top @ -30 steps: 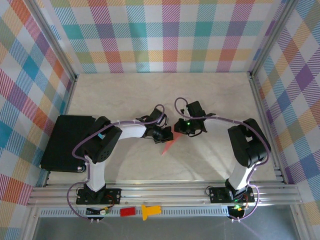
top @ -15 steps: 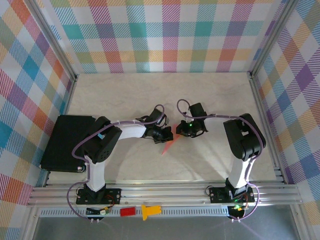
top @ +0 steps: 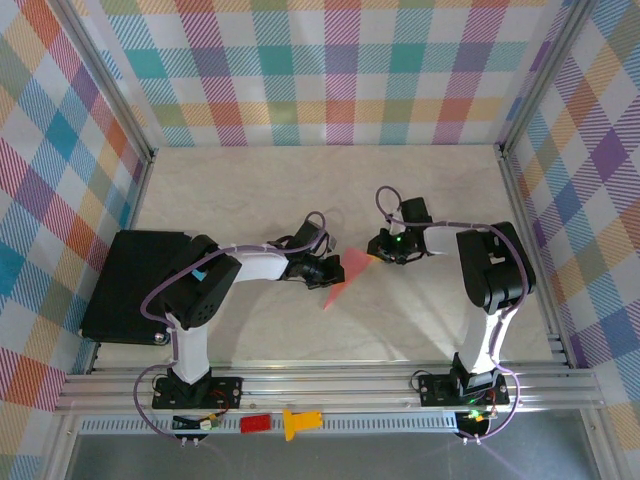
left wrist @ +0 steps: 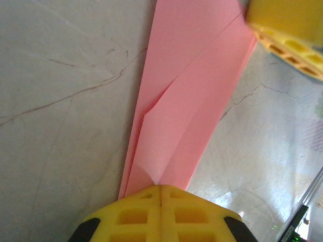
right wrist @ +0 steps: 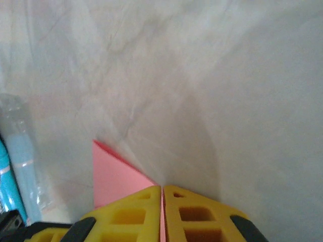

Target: Fold a paper plane with a square sheet of paper (pick it up from the middle)

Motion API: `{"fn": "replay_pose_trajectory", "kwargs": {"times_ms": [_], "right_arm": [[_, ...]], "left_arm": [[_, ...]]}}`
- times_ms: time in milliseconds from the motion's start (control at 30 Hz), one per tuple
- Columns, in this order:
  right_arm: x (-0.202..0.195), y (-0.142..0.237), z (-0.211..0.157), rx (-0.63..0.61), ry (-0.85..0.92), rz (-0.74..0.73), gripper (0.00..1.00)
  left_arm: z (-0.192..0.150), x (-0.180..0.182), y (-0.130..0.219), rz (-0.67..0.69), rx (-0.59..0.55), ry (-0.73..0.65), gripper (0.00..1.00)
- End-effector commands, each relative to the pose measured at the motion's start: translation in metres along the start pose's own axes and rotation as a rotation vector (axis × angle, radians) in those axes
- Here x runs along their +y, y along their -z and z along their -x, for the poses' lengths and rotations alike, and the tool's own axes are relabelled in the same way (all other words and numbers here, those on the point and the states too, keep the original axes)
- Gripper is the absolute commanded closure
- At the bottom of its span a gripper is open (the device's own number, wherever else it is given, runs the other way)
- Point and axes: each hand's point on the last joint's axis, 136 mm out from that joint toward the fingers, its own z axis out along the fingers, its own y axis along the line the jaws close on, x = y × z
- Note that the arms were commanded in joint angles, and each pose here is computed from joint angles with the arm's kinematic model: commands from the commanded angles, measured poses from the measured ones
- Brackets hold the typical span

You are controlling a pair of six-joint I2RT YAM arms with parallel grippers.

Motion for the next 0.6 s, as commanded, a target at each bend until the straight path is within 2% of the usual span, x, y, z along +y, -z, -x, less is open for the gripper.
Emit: {"fn": "replay_pose_trajectory", "kwargs": {"times_ms": [0, 200, 300, 400, 500, 567], "right_arm": [[-0.016, 0.009, 0.018, -0.061, 0.003, -0.089, 0.9], [0.0, 0.037, 0.026, -0.126, 0.042, -0.107, 0.88], [0.016, 0.054, 0.023, -0.152, 0.054, -0.087, 0.85], [0.028, 0.065, 0.011, -0.165, 0.061, -0.081, 0.76], [0.033, 0.069, -0.006, -0.156, 0.053, -0.11, 0.7], [0.035, 0.069, -0.018, -0.142, 0.046, -0.147, 0.62]], "left_arm": [[-0.037, 0.047, 0.0, 0.163, 0.136, 0.106, 1.0], [-0.018, 0.017, 0.009, 0.092, 0.092, 0.071, 1.0], [0.002, -0.014, 0.026, 0.027, 0.022, 0.033, 0.89], [0.019, -0.036, 0.052, -0.007, -0.072, -0.001, 0.75], [0.029, -0.033, 0.078, 0.001, -0.156, 0.003, 0.64], [0.033, -0.019, 0.094, 0.026, -0.209, 0.022, 0.57]]}}
